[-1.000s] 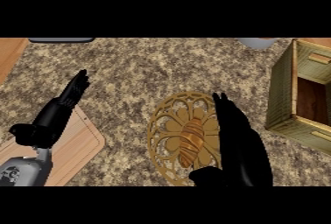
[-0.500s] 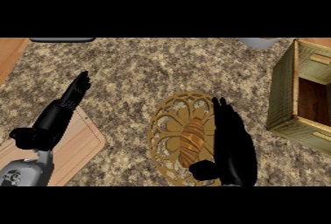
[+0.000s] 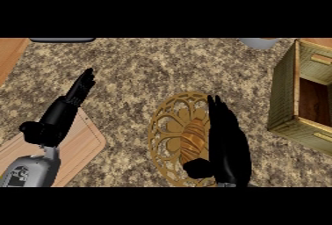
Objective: Pick the croissant from the placemat and place it in the basket
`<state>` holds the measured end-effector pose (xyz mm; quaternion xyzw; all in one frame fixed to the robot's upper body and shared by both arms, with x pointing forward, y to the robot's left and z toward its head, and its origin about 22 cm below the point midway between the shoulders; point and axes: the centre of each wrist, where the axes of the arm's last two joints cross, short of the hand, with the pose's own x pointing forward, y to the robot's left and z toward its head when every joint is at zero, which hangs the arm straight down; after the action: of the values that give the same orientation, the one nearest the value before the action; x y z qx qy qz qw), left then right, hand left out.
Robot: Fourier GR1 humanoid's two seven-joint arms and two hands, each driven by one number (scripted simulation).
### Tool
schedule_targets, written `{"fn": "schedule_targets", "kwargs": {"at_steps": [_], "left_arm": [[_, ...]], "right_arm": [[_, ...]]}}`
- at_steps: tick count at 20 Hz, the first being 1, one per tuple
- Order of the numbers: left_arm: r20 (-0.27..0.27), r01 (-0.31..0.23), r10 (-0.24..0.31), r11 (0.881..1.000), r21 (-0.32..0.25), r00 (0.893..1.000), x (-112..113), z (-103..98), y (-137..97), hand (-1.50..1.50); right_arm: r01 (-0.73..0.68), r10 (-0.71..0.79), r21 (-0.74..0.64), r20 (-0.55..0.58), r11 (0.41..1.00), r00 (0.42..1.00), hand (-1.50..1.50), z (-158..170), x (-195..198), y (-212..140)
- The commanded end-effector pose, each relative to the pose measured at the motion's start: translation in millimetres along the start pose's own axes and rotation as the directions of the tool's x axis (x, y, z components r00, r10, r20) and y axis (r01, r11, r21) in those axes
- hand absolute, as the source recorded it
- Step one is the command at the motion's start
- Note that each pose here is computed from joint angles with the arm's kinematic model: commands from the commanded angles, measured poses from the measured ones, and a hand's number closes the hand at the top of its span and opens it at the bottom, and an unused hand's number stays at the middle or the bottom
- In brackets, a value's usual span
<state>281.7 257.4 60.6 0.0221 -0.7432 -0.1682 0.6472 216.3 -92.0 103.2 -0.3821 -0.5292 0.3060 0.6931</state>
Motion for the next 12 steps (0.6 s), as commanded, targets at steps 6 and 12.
{"fn": "schedule_targets", "kwargs": {"at_steps": [6,12], "left_arm": [[0.001,-0.027,0.027,1.000,-0.012,1.000,-18.5,22.0,7.2,0.00],[0.025,-0.016,0.015,1.000,0.015,1.000,-5.4,-1.2,24.8,0.00]], "right_arm": [[-0.041,0.042,0.007,-0.065,0.999,0.997,-1.50,5.9,4.3,13.4],[-0.059,0.062,0.043,-0.074,0.997,0.995,-1.50,-15.5,-9.8,30.1]]}}
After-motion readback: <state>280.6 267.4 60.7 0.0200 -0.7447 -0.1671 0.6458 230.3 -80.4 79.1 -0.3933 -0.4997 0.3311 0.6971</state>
